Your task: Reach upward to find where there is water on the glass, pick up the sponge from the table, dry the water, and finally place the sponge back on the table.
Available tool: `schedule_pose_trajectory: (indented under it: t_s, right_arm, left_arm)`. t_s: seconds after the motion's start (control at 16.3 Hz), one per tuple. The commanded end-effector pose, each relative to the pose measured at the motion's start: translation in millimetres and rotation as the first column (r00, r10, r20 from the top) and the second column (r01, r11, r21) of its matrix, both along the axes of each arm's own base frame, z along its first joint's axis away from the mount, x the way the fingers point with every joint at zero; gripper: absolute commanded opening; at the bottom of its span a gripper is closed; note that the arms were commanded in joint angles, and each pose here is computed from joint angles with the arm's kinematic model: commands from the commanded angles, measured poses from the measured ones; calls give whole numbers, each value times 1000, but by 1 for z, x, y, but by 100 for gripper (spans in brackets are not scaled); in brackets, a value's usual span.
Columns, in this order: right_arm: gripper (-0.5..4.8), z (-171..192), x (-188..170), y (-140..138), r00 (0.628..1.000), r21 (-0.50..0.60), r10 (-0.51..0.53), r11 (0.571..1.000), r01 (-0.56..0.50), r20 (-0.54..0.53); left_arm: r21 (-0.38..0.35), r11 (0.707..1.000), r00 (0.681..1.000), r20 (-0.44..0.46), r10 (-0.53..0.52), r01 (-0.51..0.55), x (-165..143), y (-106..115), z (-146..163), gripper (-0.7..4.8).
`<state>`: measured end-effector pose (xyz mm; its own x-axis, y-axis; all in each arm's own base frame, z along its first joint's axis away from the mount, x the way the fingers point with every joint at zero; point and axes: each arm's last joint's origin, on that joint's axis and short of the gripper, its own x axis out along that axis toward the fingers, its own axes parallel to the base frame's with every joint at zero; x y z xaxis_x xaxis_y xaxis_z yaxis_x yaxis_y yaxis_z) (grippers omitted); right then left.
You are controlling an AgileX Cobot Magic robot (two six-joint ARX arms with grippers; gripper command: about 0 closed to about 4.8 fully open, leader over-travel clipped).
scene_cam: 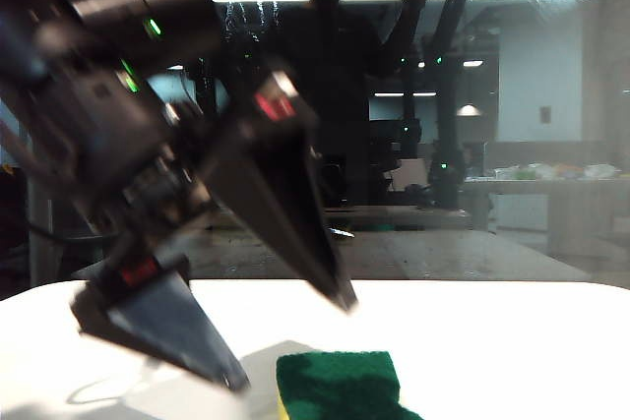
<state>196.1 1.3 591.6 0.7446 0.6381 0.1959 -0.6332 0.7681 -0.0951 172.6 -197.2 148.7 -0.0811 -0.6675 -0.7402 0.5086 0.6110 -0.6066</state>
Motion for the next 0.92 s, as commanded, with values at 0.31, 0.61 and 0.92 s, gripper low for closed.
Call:
schedule_pose_trajectory:
  t_s: [0.31,0.61,0.92]
  right_arm:
    - [-6,3,-4,0,1000,-2,1,1000,-1,22]
    - [-6,3,-4,0,1000,-2,1,1000,-1,23]
    - [-6,3,-4,0,1000,-2,1,1000,-1,23]
  left_arm:
    - [-9,1000,1000,2,-1,1,5,-16,-22,467]
    - [-14,999,998,41,37,-36,9,-18,-22,466]
    - [59,995,996,-17,85,-84,11,-19,-43,465]
